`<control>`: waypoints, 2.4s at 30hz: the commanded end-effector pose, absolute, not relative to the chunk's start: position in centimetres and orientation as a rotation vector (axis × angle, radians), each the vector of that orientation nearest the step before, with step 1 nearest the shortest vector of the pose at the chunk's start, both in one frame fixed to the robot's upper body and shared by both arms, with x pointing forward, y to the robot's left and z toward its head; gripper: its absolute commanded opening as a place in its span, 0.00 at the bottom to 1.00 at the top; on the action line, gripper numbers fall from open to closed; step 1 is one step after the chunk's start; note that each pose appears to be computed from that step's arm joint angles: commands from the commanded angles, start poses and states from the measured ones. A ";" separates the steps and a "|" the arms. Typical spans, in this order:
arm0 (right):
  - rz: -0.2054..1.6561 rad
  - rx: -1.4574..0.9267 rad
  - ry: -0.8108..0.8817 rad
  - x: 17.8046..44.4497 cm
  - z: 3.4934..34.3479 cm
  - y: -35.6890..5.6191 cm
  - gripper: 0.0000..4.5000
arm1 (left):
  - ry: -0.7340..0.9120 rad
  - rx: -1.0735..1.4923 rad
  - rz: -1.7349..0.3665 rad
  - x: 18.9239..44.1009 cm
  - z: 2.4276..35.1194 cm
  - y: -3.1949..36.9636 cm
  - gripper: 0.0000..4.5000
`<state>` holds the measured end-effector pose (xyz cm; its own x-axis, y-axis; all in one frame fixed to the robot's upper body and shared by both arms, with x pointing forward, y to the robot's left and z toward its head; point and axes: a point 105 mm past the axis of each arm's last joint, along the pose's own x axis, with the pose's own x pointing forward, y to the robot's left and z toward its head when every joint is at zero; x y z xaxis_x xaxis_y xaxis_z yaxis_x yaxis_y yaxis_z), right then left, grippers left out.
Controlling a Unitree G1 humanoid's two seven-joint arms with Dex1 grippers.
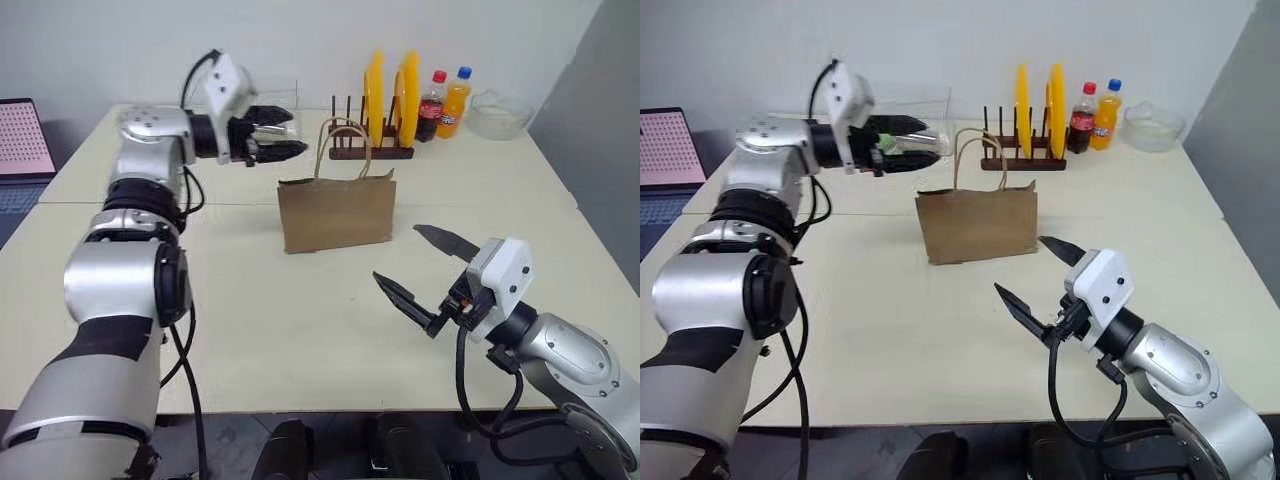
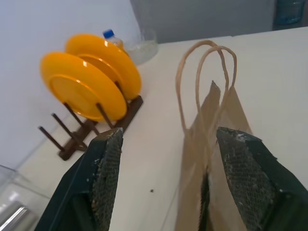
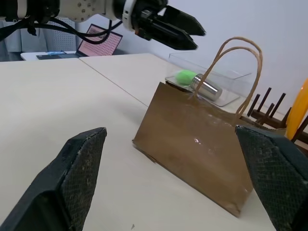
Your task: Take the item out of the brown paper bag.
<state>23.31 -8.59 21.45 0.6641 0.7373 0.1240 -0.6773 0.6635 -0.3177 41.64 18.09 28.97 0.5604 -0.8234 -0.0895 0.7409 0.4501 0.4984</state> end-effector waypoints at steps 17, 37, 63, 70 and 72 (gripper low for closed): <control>0.858 -0.282 -0.368 29.8 27.3 -10.7 1.00 | -0.296 0.091 -0.648 27.6 24.4 16.1 0.72; 0.745 -0.995 -0.111 46.2 26.7 -8.3 0.01 | -0.217 0.102 -0.799 23.5 20.5 13.1 0.72; 1.441 -1.165 0.038 39.1 21.4 -7.9 0.01 | -0.142 0.189 -0.860 22.5 18.2 13.6 0.72; 1.407 -1.124 -0.088 38.3 23.1 -7.1 0.01 | -0.155 0.220 -0.879 23.0 18.6 13.7 0.72; 1.374 -1.076 -0.180 37.6 24.7 -6.8 0.01 | -0.166 0.230 -0.885 23.3 18.8 13.7 0.72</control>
<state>38.19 -7.07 21.87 0.2386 0.7879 -0.5677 -0.7445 -0.2269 -0.6278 23.41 13.84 17.96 0.6393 -0.7685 0.0273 0.7460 0.6284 0.2206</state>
